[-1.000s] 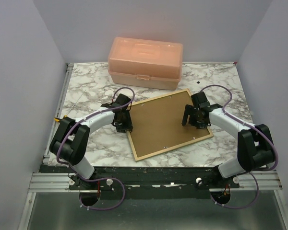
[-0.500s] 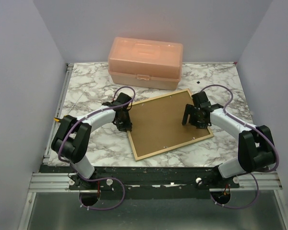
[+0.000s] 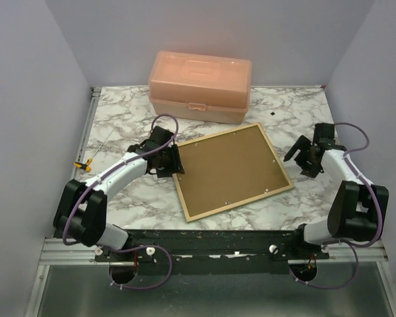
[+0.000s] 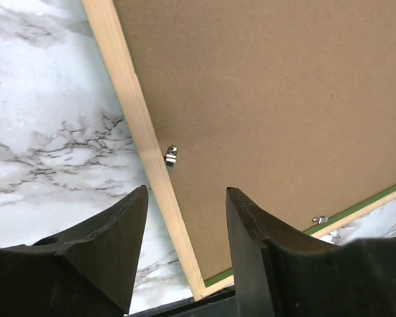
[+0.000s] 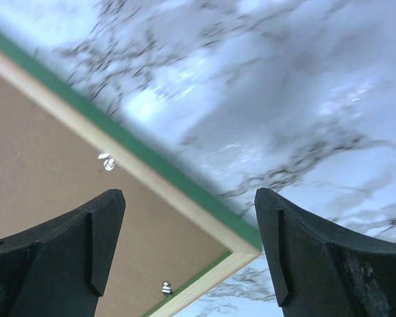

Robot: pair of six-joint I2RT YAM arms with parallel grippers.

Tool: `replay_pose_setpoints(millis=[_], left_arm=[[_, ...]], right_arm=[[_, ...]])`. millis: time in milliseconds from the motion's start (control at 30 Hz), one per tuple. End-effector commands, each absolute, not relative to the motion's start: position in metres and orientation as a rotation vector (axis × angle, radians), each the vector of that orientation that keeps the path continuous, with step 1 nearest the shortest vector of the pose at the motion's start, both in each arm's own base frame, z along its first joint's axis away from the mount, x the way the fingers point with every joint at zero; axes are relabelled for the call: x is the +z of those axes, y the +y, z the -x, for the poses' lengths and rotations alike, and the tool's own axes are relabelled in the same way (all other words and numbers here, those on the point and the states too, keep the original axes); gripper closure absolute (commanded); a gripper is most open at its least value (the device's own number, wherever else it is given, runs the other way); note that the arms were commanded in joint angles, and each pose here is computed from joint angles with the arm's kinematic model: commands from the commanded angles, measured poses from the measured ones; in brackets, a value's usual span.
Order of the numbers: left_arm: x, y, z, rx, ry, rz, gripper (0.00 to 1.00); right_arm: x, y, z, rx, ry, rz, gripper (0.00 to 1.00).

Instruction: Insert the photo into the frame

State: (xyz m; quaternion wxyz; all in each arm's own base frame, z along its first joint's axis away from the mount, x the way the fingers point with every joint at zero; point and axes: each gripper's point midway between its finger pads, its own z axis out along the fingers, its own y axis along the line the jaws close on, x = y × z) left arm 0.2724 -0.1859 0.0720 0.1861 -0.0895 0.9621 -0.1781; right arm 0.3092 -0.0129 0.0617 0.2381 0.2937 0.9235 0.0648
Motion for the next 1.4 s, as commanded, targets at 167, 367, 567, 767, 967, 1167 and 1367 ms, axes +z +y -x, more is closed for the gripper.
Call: replay_pose_setpoints(millis=[167,367,567,767,967,1167,1367], left_arm=[[0.107,-0.173,-0.252,-0.639,2.595,0.206,0.41],[0.153,-0.179,-0.240,-0.776,2.435,0.082,0.30],[0.179,-0.189,-0.230,-0.895,2.355,-0.020,0.27],[0.184,-0.193,-0.224,-0.919,2.332,-0.076,0.13],[0.186,-0.192,-0.219,-0.839,2.308,-0.142,0.06],[0.186,-0.196,-0.217,-0.724,2.276,-0.226,0.06],[0.184,-0.210,-0.212,-0.672,2.256,-0.344,0.07]], right_arm=[[0.025,0.009,-0.293,0.518,2.638,-0.850,0.12],[0.021,0.044,-0.277,0.758,2.653,-0.769,0.00],[0.023,0.080,-0.263,0.796,2.725,-0.658,0.00],[0.015,0.114,-0.238,0.694,2.823,-0.518,0.00],[-0.001,0.129,-0.214,0.494,2.937,-0.391,0.12],[-0.018,0.135,-0.196,0.382,2.997,-0.309,0.36],[-0.029,0.143,-0.192,0.353,3.034,-0.267,0.84]])
